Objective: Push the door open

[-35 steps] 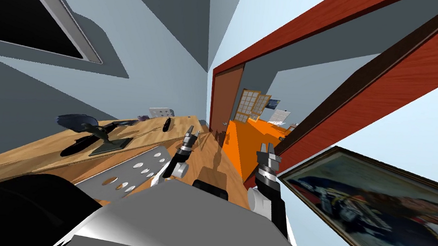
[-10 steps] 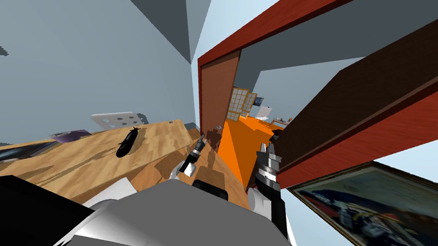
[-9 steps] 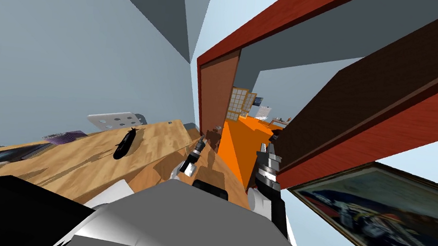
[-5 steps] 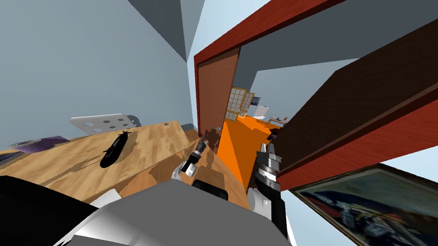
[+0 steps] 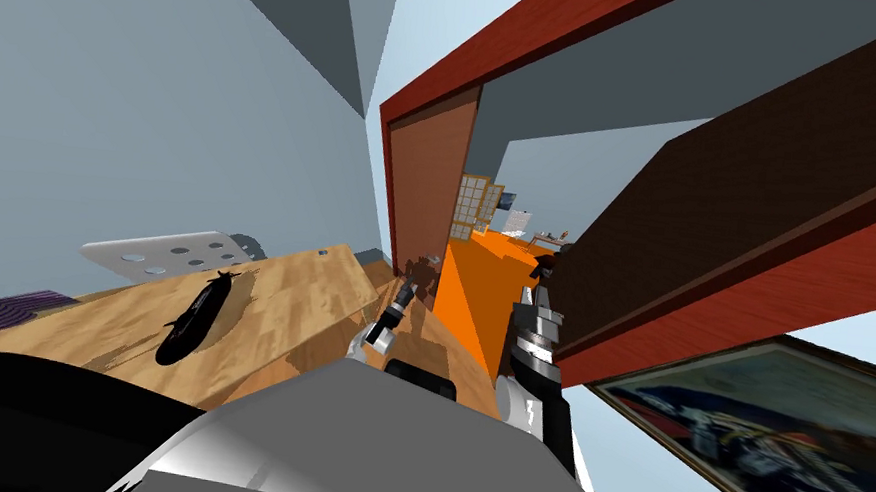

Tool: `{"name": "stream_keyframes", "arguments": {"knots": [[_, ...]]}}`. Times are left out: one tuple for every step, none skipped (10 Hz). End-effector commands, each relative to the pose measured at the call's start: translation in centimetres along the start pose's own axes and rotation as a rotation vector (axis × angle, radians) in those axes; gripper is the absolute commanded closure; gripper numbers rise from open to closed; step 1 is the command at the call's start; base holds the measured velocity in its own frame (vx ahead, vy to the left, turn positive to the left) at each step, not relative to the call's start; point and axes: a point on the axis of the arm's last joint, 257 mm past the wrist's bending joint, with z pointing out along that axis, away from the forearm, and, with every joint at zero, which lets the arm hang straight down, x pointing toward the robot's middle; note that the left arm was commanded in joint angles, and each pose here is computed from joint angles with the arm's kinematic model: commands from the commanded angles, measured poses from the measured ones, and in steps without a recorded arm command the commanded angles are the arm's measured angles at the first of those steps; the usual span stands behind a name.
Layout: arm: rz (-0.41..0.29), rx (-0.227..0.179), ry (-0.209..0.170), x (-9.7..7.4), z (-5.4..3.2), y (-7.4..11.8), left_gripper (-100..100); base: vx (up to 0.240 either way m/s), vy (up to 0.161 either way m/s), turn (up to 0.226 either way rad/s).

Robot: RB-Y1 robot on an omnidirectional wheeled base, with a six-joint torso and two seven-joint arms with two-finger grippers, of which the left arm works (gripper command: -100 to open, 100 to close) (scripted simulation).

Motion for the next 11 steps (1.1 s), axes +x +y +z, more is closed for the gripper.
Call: {"name": "stream_keyframes", "arguments": {"knots": [[0.001, -0.016, 0.007, 0.1, -0.05, 0.9, -100, 0.082, 0.077, -0.079], [0.002, -0.026, 0.011, 0.2, -0.06, 1.4, -100, 0.084, 0.065, -0.089], [0.003, -0.036, 0.015, 0.3, -0.08, 2.0, -100, 0.08, 0.061, -0.079], [0.004, -0.045, 0.019, 0.4, -0.11, 2.5, -100, 0.077, 0.074, -0.078], [0.005, -0.054, 0.022, 0.5, -0.14, 3.0, -100, 0.07, 0.077, -0.058], [0.006, -0.063, 0.026, 0.6, -0.17, 3.4, -100, 0.073, 0.067, -0.09], [0.007, -0.072, 0.03, 0.7, -0.21, 3.9, -100, 0.074, 0.061, -0.08], [0.008, -0.081, 0.034, 0.8, -0.25, 4.4, -100, 0.083, 0.066, -0.083], [0.01, -0.09, 0.037, 0.9, -0.3, 4.9, -100, 0.073, 0.081, -0.074], [0.012, -0.099, 0.041, 1.0, -0.35, 5.3, -100, 0.074, 0.081, -0.074], [0.013, -0.108, 0.044, 1.1, -0.4, 5.7, -100, 0.069, 0.073, -0.069]]}}
